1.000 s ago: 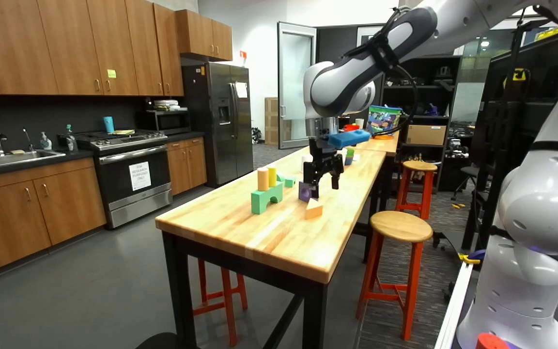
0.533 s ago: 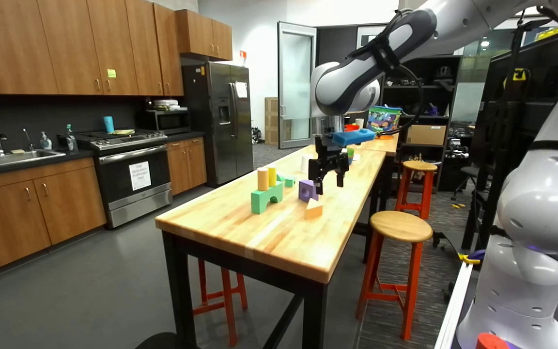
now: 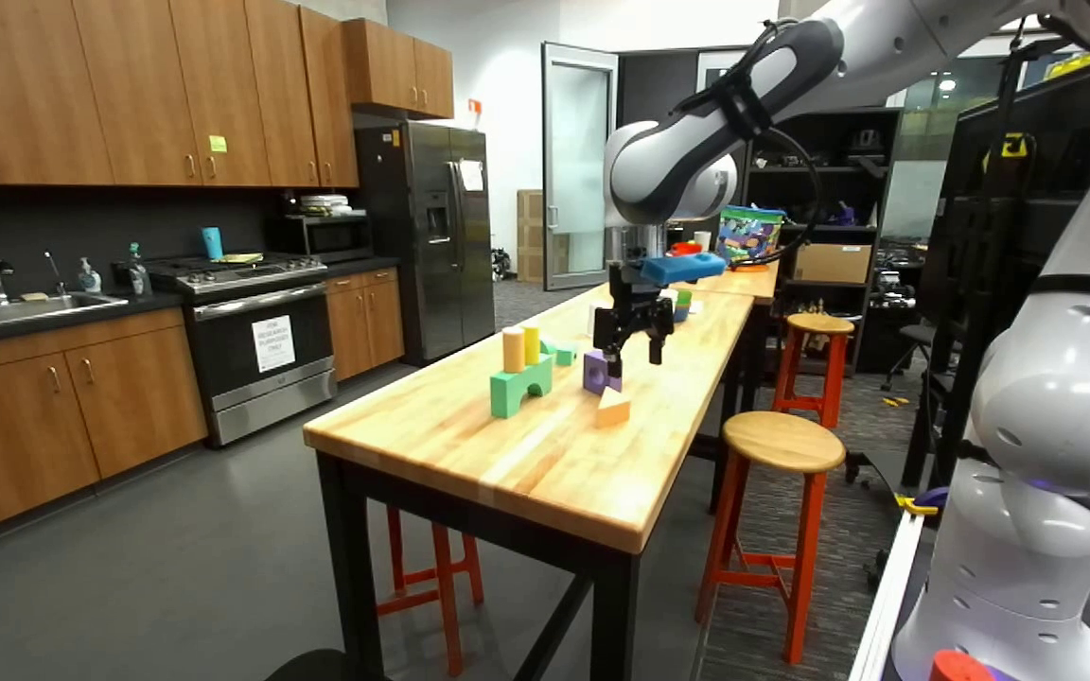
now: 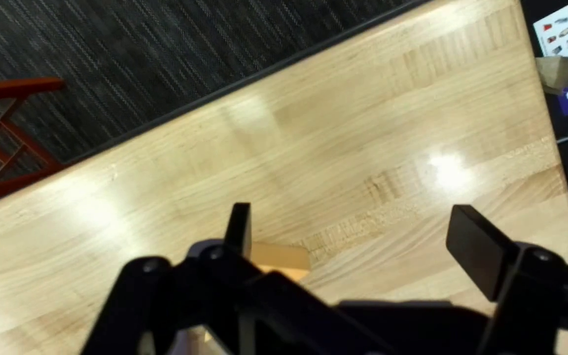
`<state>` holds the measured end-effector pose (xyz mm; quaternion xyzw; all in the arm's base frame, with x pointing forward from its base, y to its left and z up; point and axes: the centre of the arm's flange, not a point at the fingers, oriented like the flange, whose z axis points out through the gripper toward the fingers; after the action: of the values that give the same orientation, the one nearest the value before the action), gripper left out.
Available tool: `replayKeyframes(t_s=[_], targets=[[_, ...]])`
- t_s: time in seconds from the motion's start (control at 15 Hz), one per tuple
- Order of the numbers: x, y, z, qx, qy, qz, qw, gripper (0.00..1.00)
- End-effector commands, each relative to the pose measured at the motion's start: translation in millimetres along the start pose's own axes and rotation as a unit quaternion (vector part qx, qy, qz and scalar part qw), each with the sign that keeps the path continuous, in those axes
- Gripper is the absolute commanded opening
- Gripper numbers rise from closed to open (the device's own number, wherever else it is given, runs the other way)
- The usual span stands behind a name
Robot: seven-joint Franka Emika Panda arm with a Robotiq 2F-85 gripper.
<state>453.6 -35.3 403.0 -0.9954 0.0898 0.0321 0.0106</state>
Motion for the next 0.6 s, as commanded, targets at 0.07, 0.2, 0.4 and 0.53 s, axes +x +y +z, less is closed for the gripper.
replayKeyframes(t_s=[0.07,0.2,0.4,0.53], targets=[[58.6,5.1,-22.2,0.012,0.042,0.027,0.9987,1.0],[79.1,12.9,-31.7,0.013,0.059,0.04,0.9974,1.0],[103.1,29.6,-37.3,0.01,0.069,0.059,0.9958,1.0],[112.6,43.3,-37.1,0.009,0.069,0.071,0.9951,1.0]])
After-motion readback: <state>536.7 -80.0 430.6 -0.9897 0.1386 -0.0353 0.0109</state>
